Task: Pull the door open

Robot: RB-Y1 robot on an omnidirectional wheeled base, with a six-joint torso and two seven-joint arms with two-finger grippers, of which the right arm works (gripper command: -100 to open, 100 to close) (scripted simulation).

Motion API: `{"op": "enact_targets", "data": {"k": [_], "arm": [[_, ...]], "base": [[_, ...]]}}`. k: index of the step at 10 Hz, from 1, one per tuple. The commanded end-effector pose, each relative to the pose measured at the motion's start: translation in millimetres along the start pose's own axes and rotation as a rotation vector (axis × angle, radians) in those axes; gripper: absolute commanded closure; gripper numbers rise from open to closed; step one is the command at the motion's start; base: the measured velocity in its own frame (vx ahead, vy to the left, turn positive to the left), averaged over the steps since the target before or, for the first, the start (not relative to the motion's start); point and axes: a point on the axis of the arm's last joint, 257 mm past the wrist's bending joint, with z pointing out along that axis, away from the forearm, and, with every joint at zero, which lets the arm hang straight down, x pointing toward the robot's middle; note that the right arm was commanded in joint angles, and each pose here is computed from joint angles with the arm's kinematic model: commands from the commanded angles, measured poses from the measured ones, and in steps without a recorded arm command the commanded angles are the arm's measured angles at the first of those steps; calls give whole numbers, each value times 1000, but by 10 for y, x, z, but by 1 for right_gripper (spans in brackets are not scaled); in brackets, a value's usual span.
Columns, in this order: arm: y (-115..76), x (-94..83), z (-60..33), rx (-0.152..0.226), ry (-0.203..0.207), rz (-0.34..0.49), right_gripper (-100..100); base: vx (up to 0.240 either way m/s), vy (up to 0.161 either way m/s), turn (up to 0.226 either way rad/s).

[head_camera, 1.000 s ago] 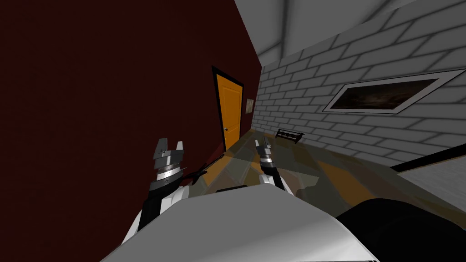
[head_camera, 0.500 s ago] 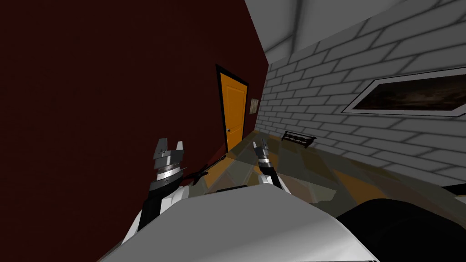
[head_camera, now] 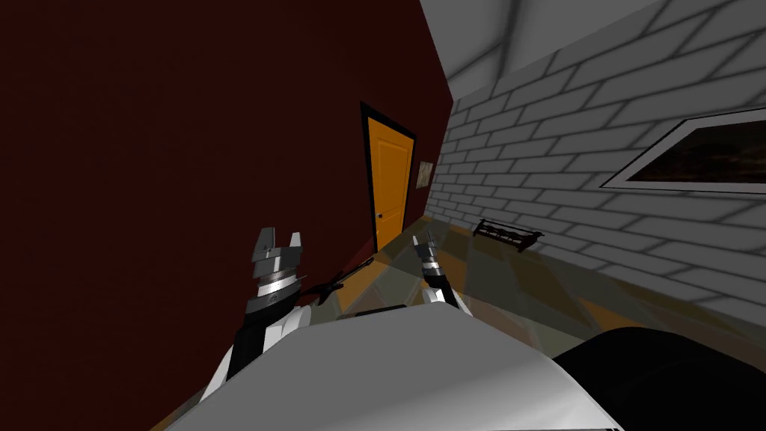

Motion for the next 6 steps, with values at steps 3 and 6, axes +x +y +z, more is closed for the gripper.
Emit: {"op": "enact_targets", "data": {"k": [3,6], "arm": [[-171,-47,-45,30,-5,82,-100],[-368,-105,-97,64,-14,170,-100]], "base": [[92,-39,112],[94,-33,138]]}}
